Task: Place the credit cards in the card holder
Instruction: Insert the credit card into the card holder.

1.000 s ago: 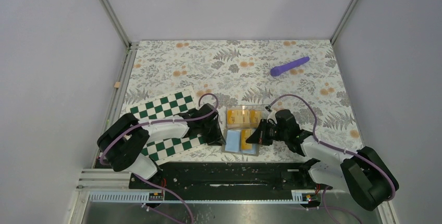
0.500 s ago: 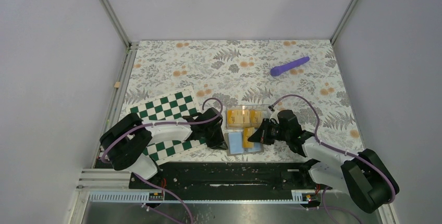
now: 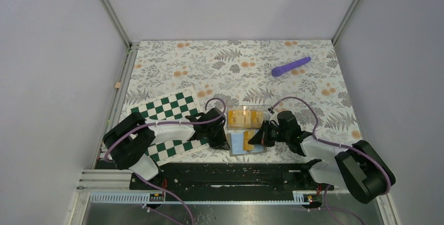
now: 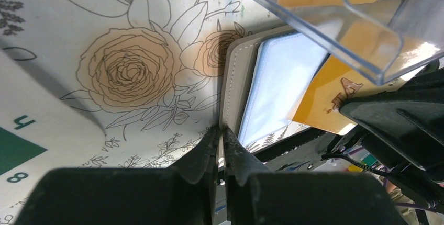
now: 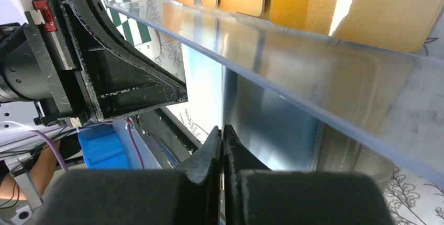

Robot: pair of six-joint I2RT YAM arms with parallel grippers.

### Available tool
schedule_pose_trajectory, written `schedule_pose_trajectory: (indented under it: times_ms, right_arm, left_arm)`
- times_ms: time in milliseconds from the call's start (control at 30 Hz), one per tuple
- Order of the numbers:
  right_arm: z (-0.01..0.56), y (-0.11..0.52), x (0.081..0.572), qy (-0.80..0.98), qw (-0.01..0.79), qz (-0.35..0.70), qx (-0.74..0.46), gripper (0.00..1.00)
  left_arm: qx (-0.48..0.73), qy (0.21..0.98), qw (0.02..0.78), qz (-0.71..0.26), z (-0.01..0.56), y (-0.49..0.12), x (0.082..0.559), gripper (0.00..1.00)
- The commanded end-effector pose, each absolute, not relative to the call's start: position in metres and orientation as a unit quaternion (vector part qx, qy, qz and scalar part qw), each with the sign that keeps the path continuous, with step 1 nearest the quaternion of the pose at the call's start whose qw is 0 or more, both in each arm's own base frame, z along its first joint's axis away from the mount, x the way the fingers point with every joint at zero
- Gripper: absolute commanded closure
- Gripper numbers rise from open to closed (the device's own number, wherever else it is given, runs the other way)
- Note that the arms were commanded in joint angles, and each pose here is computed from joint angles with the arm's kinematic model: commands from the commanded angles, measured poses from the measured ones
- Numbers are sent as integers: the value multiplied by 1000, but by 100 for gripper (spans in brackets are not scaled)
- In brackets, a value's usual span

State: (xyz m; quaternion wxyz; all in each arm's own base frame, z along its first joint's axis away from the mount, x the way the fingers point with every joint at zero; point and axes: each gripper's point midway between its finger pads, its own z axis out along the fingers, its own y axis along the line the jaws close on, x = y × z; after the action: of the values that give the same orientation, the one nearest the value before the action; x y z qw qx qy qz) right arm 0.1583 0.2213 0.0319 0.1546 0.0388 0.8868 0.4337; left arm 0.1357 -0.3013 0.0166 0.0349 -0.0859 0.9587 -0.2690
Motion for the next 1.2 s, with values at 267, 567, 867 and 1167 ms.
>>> schedule_pose_trajectory:
  times_ms: [267, 567, 867, 1167]
  right_arm:
    - [38, 231, 156, 865, 137, 479, 64, 100]
    - [26, 223, 143, 890, 87, 441, 82, 100]
    - [20, 219, 133, 900, 53, 424, 91, 100]
    - [19, 200, 131, 913, 72, 374, 144, 100]
  left_arm:
    - [-76, 963, 47, -255, 14, -306, 140, 94]
    - [-66, 964, 49, -251, 15, -309, 142, 95]
    - [-31, 967, 54, -246, 18, -322, 143, 99]
    - [-20, 971, 53, -234, 16, -323, 141, 100]
